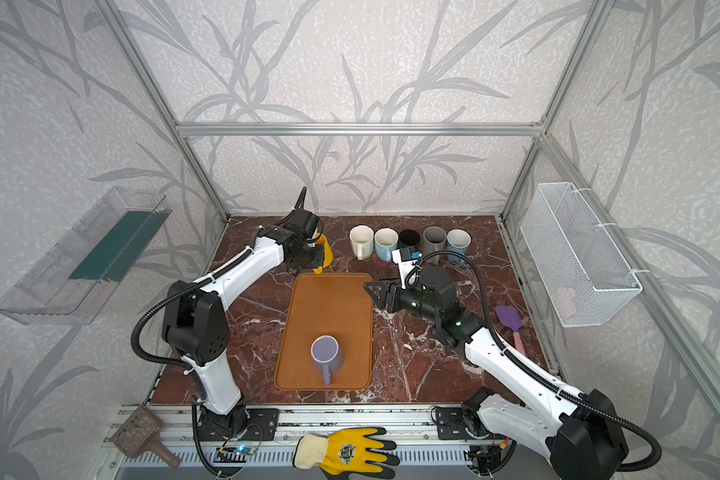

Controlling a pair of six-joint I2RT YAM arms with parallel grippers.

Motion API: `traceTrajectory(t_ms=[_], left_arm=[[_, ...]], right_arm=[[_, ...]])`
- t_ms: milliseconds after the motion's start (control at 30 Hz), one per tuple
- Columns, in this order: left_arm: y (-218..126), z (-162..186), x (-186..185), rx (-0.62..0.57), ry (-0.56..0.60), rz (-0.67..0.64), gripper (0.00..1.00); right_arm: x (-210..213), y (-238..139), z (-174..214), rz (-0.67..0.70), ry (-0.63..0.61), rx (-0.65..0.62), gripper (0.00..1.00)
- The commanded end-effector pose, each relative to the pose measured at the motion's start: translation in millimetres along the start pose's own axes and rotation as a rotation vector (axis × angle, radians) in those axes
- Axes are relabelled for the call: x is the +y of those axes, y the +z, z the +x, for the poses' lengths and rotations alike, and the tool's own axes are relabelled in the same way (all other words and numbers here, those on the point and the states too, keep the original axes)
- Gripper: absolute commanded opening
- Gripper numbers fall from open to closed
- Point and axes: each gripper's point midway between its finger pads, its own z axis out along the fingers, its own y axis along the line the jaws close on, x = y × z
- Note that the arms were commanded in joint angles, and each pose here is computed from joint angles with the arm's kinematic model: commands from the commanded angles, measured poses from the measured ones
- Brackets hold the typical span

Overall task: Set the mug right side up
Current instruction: 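Carry the upright yellow mug with the left gripper toward the mug row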

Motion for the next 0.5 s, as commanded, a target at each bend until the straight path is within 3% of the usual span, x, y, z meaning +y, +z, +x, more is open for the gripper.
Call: traceTrajectory(t_ms=[0, 467], left_arm=[[-12, -29, -4, -0.090, 0.024, -0.013, 0.00], [20, -52, -18, -0.092, 0.021, -0.035, 0.00]], right_arm=[[-8, -6, 5, 0.036, -0.013, 0.000, 0.62], [-13, -17, 10, 0.066, -0.019, -0.008, 0.62]])
